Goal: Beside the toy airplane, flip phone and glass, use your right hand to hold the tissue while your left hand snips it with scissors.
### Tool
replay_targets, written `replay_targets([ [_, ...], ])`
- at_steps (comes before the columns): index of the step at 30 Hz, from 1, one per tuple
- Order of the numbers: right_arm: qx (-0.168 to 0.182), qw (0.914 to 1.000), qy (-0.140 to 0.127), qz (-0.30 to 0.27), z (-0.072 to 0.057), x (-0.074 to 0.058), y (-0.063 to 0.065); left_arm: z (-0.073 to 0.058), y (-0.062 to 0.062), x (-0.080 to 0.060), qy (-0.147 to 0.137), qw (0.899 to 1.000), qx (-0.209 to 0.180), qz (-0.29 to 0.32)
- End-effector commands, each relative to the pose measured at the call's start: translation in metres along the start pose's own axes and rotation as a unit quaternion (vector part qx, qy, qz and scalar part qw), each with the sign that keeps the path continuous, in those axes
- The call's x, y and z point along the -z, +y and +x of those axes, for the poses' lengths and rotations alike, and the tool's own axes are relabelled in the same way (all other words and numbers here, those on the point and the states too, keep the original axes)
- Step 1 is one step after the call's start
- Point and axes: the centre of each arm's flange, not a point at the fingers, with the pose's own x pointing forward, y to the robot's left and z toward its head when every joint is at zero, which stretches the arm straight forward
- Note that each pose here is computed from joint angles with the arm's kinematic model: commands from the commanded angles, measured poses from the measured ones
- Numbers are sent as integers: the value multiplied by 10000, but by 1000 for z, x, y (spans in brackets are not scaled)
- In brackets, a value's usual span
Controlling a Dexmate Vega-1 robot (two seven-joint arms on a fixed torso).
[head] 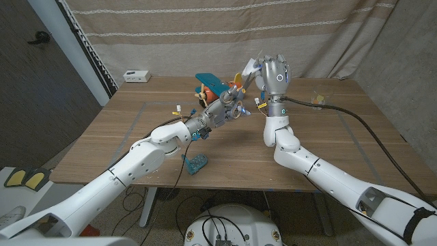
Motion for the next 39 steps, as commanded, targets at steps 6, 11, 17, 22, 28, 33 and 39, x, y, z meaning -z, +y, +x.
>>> replay_targets([
  [6, 1, 10000, -77, -24, -3, -1, 1, 1, 2, -1, -52, 10000, -11, 33],
  [11, 8, 9999, -103, 7, -4, 0, 2, 2, 3, -2, -69, 10000, -13, 14],
  [17, 5, 9999, -106, 15, -6, 2, 1, 3, 3, -2, -89, 9999, 13, 100],
  [22, 20, 10000, -80, -11, -6, 5, 0, 4, 3, -3, -84, 9999, 33, 128],
  [28, 51, 10000, -48, -45, -7, 5, -5, 5, 4, -5, -116, 9994, 2, 328],
  [33, 71, 10000, -32, -35, -8, 5, -9, 5, 3, -6, -129, 9993, 19, 348],
  [39, 66, 10000, -35, -25, -10, 5, -10, 5, 4, -4, -144, 9994, -13, 299],
])
